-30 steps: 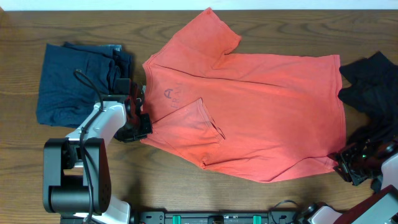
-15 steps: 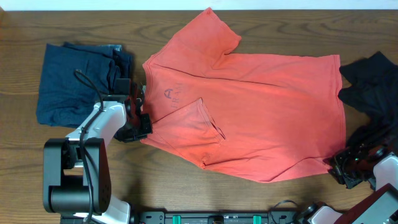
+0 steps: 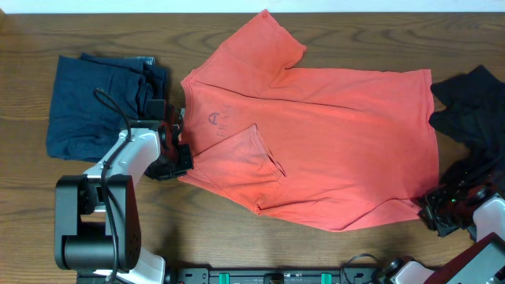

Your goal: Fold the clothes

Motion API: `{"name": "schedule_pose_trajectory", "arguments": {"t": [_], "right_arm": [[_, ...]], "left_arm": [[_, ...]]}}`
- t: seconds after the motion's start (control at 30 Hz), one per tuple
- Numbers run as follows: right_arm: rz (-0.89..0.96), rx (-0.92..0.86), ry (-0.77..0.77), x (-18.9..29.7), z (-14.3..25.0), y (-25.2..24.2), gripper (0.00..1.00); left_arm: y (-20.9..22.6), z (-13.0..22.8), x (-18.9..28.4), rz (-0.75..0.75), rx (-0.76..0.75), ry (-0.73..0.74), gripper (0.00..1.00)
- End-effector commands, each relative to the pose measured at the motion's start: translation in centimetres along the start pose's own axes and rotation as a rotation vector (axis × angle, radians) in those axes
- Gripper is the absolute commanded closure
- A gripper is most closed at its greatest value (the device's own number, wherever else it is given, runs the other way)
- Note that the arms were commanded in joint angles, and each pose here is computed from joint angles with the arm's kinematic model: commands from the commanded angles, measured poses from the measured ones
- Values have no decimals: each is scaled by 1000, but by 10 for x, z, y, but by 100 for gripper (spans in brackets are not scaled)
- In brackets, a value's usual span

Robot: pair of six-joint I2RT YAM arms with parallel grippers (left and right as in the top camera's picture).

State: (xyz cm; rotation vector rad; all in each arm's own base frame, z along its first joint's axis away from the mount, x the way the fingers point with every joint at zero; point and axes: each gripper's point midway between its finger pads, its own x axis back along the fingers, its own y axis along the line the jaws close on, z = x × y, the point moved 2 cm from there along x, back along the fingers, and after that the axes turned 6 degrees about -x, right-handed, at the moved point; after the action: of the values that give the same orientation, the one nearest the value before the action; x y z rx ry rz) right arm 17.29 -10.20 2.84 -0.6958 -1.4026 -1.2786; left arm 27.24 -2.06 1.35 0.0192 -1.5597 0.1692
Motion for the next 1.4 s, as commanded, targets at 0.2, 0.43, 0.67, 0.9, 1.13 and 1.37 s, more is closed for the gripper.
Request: {"name": "schedule_pose_trajectory", "arguments": {"t": [0.2,0.43,0.67,0.9,1.13,1.37], "right_arm": [[-8,10,26,-4,7,2,66],[-16,10,12,-7,6,1,79],[-60,6,48,-7,12,7,95],[-78,46,1,10,-5,22,99],[-61,67,-67,55,-17,37,99],[-27,62,-146,92,-21,37,99]], "left_arm": [[16,16,-20,-78,14,82,89],[16,17,-20,-78,14,83,89],[16,17,-20,-78,14,83,88],[15,15,-13,-78,14,89,94],[7,12,17,-38,12,43,94],[5,20,45,-31,7,-7,94]]}}
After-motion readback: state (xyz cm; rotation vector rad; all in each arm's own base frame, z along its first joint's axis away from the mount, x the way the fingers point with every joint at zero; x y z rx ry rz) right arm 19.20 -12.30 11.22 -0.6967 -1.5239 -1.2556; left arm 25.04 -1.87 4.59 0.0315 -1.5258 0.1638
